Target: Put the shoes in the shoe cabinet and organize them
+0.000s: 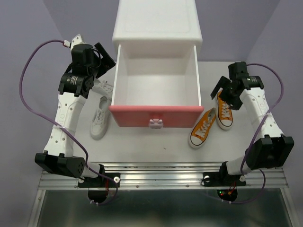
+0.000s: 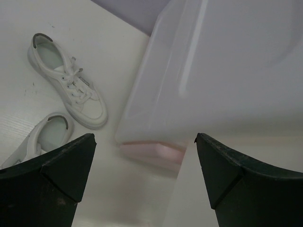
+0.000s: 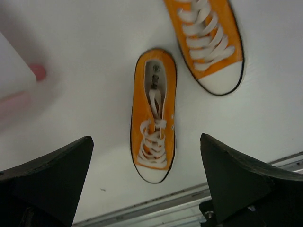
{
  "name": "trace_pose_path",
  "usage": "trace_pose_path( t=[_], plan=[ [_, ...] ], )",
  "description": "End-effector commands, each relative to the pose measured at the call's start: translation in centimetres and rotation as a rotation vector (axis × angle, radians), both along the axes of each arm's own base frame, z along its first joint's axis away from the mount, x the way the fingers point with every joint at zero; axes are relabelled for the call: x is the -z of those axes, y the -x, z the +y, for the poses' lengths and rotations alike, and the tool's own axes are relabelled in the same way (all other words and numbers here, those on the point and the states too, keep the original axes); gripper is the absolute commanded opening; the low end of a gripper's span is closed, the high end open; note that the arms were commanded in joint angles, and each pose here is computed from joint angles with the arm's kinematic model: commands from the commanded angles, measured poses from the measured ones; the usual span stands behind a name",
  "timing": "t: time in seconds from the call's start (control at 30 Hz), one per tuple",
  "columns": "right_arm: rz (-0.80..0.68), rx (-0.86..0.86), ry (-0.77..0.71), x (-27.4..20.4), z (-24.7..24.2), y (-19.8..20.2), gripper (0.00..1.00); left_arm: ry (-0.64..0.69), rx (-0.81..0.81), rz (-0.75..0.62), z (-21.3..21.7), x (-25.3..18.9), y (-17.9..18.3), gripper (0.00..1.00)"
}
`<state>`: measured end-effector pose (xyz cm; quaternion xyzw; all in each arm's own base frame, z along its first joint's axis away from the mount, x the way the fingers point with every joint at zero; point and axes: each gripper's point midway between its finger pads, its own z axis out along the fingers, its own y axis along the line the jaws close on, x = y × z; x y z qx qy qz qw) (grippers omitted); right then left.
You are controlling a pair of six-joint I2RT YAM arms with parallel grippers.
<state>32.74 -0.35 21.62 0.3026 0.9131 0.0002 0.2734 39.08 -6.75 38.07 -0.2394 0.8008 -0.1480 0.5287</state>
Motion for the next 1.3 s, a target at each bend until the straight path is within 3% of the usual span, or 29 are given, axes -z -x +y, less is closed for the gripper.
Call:
trace_pose_path(
  t=[0.0, 0.13, 0.93, 1.03, 1.07, 1.17, 1.27],
  plan=[
    [0.051, -0.132, -0.045, 1.3, 5.1, 2.5, 1.00, -0.004, 0.011, -0.028, 0.3, -0.7, 1.1, 0.99],
    [0.139, -0.106, -0.064, 4.8, 6.0, 4.4, 1.00, -0.002, 0.011, -0.014, 0.3, 0.1, 1.5, 0.99],
    [0.247, -0.115, -0.045, 13.2, 6.7, 2.3, 0.98, 0.017, -0.001, 0.058, 0.4, 2.5, 2.6, 0.99],
    [0.261, -0.104, -0.047, 13.8, 6.7, 2.2, 0.79, 0.018, 0.000, 0.064, 0.3, 2.7, 2.4, 0.99],
    [0.261, -0.092, -0.037, 13.9, 6.5, 2.3, 0.67, 0.018, 0.001, 0.066, 0.3, 2.7, 2.4, 0.99],
    [0.264, -0.071, -0.017, 14.0, 6.0, 2.5, 0.57, 0.015, 0.002, 0.073, 0.3, 2.9, 2.3, 0.99],
    [0.284, -0.074, -0.007, 14.5, 5.8, 3.1, 0.54, 0.012, 0.003, 0.078, 0.3, 3.1, 2.2, 0.99]
  ],
)
